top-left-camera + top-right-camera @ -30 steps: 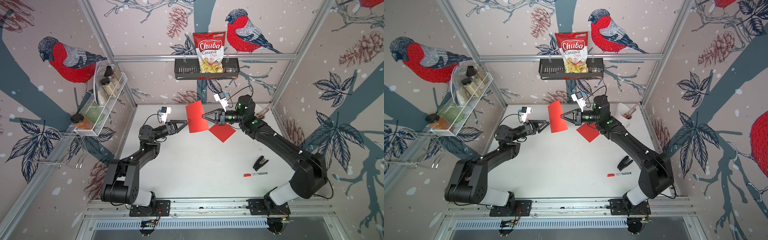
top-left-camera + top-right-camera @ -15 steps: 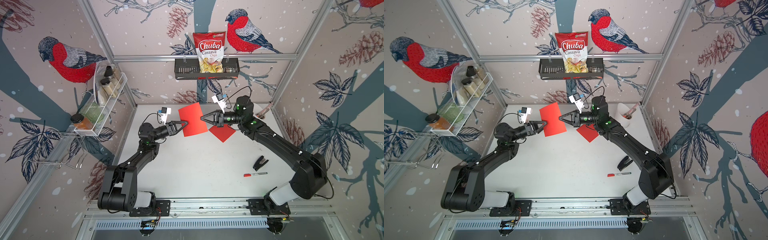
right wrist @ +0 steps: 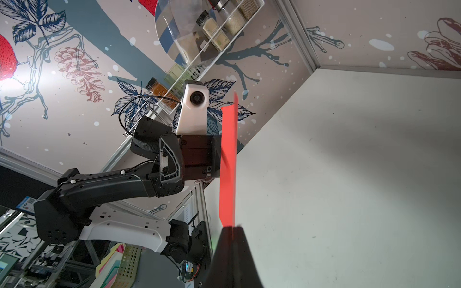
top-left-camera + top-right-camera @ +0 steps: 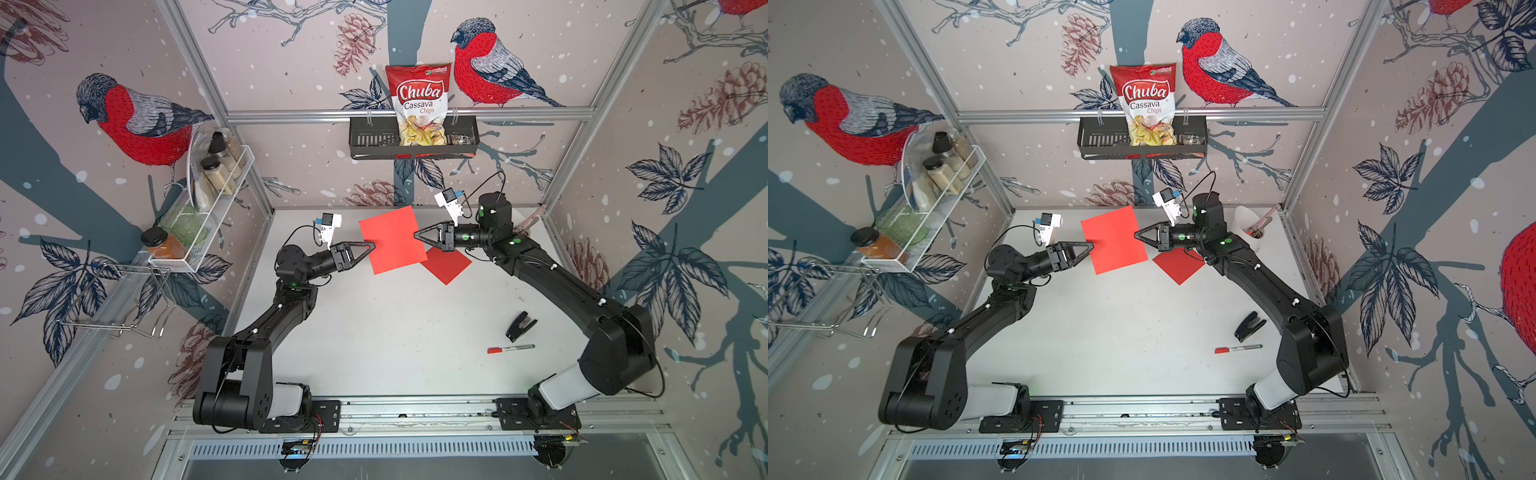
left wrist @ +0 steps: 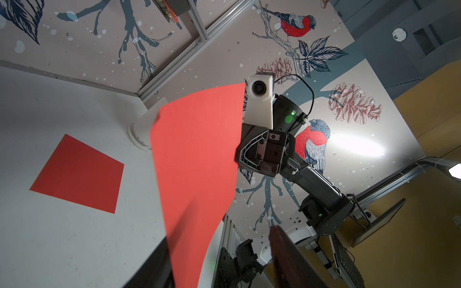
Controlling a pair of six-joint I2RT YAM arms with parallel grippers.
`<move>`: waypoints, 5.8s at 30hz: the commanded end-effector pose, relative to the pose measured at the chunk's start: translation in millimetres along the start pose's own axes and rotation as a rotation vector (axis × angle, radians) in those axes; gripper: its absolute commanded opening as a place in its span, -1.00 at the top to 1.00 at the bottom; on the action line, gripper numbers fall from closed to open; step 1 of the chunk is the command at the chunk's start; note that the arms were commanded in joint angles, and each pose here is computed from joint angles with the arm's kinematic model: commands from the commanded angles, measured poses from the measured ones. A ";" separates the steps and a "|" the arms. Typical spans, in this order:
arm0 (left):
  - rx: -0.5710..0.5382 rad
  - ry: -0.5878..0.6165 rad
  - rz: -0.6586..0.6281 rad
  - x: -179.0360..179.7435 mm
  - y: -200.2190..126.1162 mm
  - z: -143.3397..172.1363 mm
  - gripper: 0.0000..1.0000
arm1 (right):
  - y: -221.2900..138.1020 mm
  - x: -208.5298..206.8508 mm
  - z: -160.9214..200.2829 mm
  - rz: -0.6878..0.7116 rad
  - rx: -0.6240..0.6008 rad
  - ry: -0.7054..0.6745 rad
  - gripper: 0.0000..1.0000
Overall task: Fold the square paper along the opposite sides
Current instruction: Pick up the paper from the center of the board, then fold the paper.
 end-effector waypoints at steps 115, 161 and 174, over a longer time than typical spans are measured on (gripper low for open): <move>0.182 0.389 0.141 -88.6 38.9 26.7 0.75 | 17.9 64.4 17.6 -0.375 -0.053 -0.170 0.20; 0.149 0.337 0.091 -74.2 45.7 21.8 0.50 | 32.6 64.5 17.7 -0.252 -0.078 -0.163 0.20; 0.141 0.342 0.067 -72.4 45.0 21.5 0.27 | 28.1 49.9 0.7 -0.151 -0.159 -0.111 0.20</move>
Point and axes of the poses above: each gripper's point midway between its finger pads, its own y axis out along the fingers, its own x axis along the line the jaws close on, z = x × y, the point moved 2 cm from there along -y, back along the fingers, and after that the axes turned 6 degrees about y, right-handed, at the moved point
